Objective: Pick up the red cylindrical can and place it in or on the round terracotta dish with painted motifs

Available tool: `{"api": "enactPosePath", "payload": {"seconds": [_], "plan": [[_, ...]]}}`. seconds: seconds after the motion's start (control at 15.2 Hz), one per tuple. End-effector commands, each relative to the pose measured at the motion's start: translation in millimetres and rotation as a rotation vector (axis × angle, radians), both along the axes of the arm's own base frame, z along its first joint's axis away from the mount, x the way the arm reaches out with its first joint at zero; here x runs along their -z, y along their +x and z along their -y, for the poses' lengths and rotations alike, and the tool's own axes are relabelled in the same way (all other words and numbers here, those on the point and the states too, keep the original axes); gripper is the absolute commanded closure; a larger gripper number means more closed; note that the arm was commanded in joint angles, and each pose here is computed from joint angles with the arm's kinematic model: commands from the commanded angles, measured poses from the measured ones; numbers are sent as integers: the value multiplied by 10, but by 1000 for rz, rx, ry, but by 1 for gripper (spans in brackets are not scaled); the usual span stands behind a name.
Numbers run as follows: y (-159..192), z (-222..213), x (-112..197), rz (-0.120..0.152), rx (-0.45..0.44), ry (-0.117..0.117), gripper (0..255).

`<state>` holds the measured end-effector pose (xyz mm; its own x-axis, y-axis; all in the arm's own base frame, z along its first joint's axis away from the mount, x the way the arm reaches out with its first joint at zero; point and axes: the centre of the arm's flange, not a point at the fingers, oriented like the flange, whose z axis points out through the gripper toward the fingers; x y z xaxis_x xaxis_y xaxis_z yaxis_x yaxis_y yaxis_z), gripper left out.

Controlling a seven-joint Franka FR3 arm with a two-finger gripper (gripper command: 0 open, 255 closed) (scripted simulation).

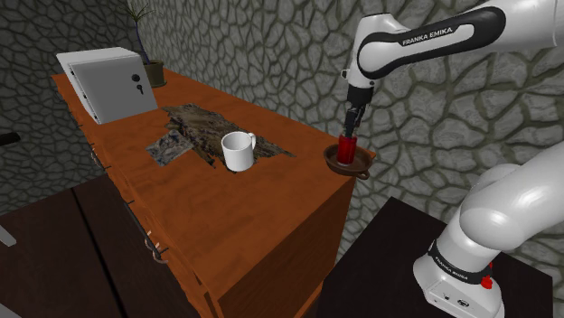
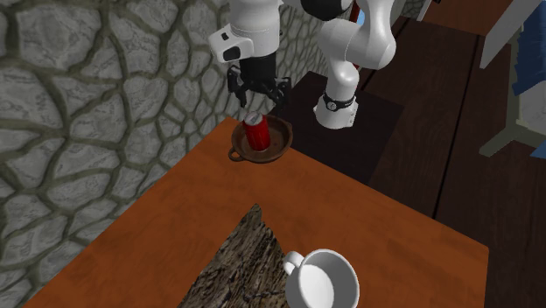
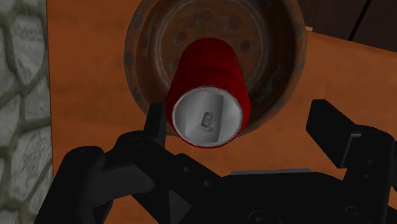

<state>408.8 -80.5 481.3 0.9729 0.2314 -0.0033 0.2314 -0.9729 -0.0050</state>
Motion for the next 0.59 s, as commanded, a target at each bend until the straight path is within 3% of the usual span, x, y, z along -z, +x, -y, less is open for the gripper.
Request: {"api": "enactPosePath", "payload": {"seconds": [0.0, 0.53], "plan": [[3, 4, -245, -1, 0, 0, 0], [4, 4, -349, -1, 0, 0, 0]]}}
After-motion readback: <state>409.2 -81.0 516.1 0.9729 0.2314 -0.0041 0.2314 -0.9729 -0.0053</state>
